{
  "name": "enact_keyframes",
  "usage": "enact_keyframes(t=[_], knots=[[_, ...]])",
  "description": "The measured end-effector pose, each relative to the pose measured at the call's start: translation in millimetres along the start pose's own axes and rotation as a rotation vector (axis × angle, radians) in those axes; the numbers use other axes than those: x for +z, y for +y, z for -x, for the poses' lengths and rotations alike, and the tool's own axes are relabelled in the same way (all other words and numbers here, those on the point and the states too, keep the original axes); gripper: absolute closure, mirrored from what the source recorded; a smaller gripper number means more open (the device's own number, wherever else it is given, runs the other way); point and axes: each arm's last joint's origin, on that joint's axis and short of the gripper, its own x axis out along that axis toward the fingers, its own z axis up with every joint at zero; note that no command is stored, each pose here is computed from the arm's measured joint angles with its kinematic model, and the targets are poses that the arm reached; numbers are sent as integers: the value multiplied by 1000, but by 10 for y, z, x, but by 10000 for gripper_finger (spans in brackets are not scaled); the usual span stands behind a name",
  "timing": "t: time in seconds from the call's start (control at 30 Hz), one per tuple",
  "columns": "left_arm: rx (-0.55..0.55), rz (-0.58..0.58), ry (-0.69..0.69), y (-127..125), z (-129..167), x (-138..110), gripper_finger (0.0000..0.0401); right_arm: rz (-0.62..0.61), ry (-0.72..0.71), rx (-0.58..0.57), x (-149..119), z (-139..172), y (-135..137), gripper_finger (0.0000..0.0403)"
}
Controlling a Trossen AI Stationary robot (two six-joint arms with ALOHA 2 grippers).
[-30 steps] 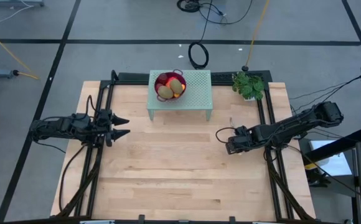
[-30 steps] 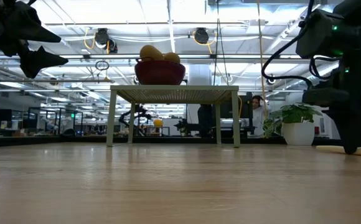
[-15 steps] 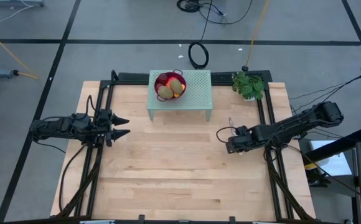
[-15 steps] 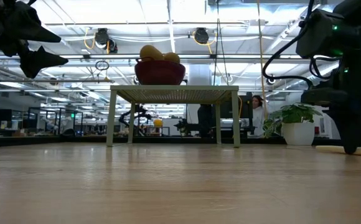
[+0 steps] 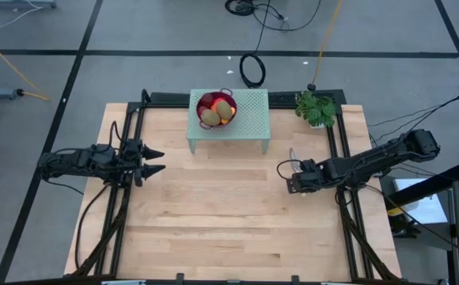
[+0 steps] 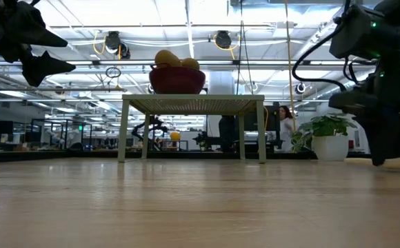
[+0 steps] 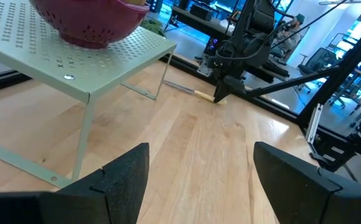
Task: Pick & Place Fruit
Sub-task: Put the yellow table knife on the shelf
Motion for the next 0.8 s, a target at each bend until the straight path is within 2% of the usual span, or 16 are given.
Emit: enact_keyframes(t=[0.37,0.8], knots=[[0,0,0,0,1,1,119,-5,-51,45,21,70,-5,332],[0,4,0,0,1,1,119,-53,-257,302,102,372,-1,333]])
